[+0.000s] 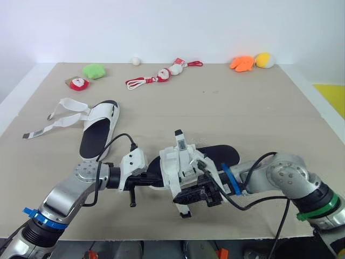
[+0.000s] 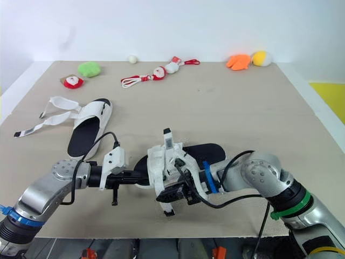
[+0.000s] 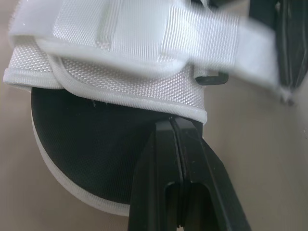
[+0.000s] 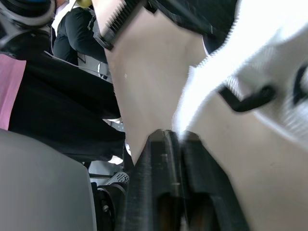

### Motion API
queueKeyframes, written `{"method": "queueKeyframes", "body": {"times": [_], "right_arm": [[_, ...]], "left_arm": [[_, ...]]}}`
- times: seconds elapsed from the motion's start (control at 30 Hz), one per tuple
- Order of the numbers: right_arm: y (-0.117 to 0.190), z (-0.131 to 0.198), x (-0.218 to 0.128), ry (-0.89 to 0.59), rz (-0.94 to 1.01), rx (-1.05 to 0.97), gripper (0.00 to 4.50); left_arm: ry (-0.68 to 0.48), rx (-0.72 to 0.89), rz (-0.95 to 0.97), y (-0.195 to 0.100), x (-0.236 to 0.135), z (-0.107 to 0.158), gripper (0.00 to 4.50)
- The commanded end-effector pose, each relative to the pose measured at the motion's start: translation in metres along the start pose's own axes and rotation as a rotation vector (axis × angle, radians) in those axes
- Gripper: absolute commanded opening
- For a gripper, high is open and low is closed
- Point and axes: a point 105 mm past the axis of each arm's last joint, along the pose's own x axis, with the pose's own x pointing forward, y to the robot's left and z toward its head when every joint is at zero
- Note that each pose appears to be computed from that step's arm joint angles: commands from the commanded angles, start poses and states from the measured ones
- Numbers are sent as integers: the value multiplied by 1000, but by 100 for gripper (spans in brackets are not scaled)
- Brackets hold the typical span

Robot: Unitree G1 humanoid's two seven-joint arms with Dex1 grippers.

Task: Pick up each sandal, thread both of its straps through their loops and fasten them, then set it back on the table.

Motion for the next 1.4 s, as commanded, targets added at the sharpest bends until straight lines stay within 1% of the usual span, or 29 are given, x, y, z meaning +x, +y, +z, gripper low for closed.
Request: {"method": "queueKeyframes", "body": {"times": [0.03, 0.17, 0.23, 0.3, 0.37, 0.57, 0.9, 1.03, 1.27, 1.4], "right_arm": [[23, 31, -18, -15, 81, -70, 4], [29, 70, -26, -99, 115, -68, 4], [23, 82, -25, -129, 67, -93, 4], [11, 88, -21, -147, -1, -108, 4], [3, 89, -17, -154, -36, -123, 4], [-6, 79, -3, -123, -58, -155, 4], [-10, 70, -3, -92, -61, -171, 4], [-5, 76, -6, -132, -20, -165, 4], [-2, 81, -9, -159, 20, -128, 4], [-8, 73, -6, -122, -31, -155, 4]], "left_arm": [[25, -24, -10, -5, 2, -7, 0], [20, -23, -8, -5, 4, -6, 0], [19, -22, -7, -4, 4, -6, 0], [17, -21, -7, -4, 5, -5, 0], [15, -21, -7, -4, 5, -5, 0], [14, -23, -1, -3, 5, -5, 0], [15, -28, 5, -4, 4, -6, 0], [14, -26, 5, -3, 4, -5, 0], [14, -25, 4, -2, 4, -5, 0], [14, -25, 3, -3, 4, -5, 0]]}}
